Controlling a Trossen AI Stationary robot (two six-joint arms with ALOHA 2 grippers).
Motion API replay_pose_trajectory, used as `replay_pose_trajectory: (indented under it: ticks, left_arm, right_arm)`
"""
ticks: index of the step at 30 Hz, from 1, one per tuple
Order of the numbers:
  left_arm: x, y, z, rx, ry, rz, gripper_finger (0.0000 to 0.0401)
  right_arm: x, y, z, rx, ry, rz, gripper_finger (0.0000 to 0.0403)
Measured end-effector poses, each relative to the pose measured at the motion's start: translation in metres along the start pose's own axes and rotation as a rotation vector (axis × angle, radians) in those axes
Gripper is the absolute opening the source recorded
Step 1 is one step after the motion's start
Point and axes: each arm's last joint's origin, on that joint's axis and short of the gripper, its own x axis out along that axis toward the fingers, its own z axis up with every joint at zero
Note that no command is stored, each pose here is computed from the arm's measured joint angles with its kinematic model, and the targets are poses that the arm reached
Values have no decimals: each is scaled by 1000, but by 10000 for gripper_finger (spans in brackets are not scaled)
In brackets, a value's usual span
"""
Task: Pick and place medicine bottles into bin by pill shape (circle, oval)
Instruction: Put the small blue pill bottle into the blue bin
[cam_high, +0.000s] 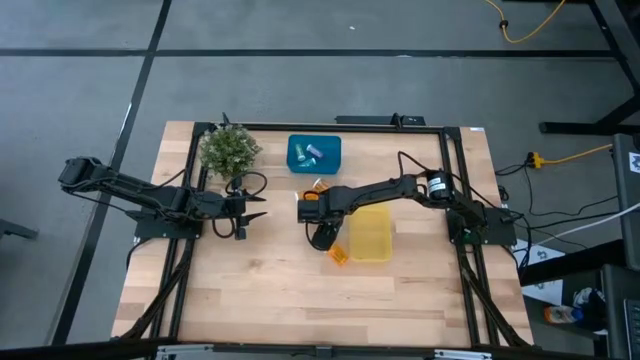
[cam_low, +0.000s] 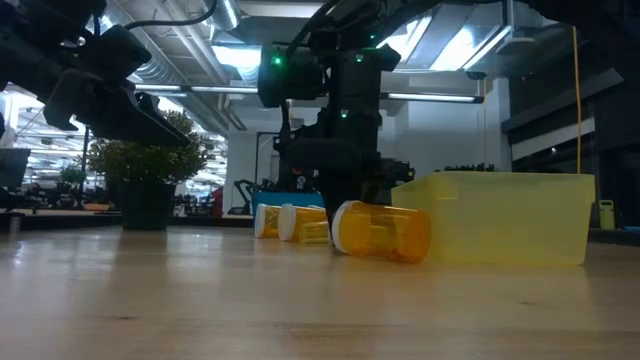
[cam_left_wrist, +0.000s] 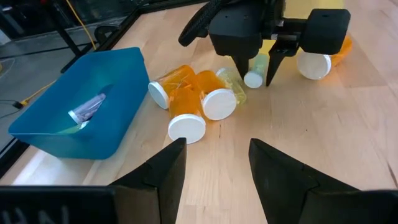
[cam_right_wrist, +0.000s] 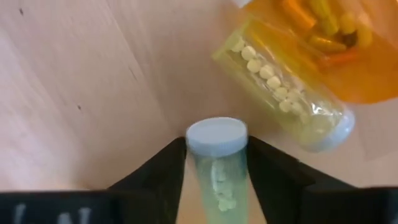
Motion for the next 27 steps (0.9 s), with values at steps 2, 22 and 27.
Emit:
replay_pose_trajectory:
  ticks: [2, 22, 27]
  left_arm:
    - [0, 0, 0, 0, 0, 0, 169]
    - [0, 0, 0, 0, 0, 0, 169]
    - [0, 0, 0, 1, 0, 0, 169]
  right_arm:
    - [0, 0, 0, 32, 1, 4, 144]
    - [-78, 26, 46, -94, -446, -76, 93]
    - [-101, 22, 62, -31, -659, -247, 93]
